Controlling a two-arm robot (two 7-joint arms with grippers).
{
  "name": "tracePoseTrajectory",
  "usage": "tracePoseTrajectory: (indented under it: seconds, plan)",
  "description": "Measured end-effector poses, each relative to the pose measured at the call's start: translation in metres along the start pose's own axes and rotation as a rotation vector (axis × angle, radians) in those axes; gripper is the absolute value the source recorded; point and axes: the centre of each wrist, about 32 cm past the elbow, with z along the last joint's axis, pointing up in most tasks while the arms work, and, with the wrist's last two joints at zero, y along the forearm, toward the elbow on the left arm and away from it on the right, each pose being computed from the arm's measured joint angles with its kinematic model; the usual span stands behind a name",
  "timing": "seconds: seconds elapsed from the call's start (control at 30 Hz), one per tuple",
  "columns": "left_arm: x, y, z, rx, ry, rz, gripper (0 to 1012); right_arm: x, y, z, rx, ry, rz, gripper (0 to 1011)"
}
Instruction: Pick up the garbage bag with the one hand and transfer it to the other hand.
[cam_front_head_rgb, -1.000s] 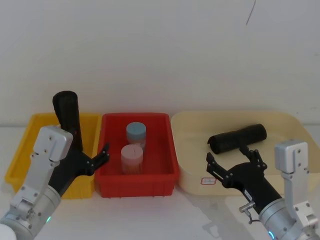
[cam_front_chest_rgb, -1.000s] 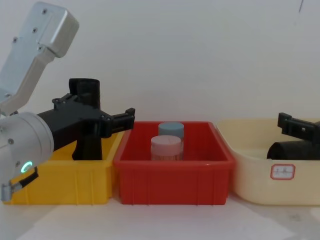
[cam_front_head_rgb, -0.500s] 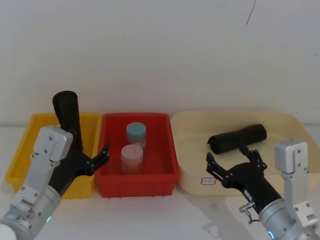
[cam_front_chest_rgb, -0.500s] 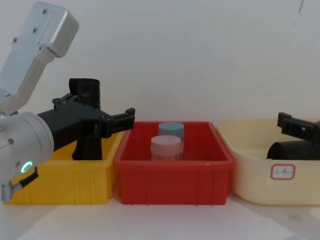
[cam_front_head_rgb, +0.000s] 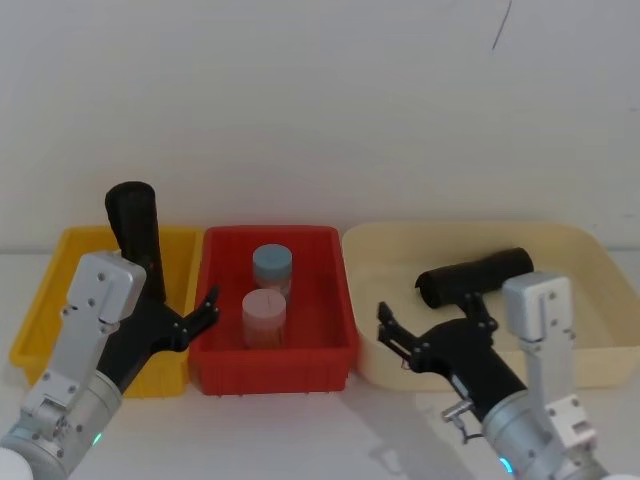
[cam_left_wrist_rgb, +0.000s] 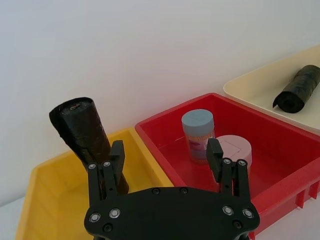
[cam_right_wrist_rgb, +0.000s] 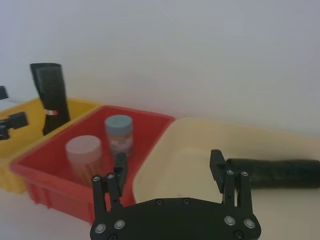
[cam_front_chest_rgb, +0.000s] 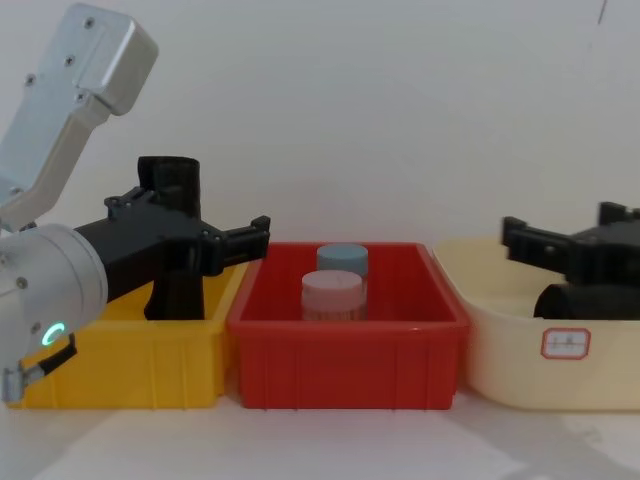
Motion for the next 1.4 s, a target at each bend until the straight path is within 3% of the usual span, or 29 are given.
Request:
tracePoseTrajectory:
  seconds: [0.2,0.6,1.0,1.4]
  plan:
    - [0.0,0.0,0.0,0.0,0.0,0.0,1001,-0.019,0.01,0.006,-0.007,-0.03,0.046,1001]
    - [0.0,0.0,0.0,0.0,0.0,0.0,1001,-0.042,0.03,0.016,-0.05,-0.093,0.124,1001]
    - [0.0,0.0,0.0,0.0,0.0,0.0,1001,-0.049,0.049,0.021,-0.094,-0.14,0.195,1001]
    - [0.0,0.0,0.0,0.0,0.0,0.0,1001,-0.052,0.069,0.02,-0.134,-0.162,0.216,1002]
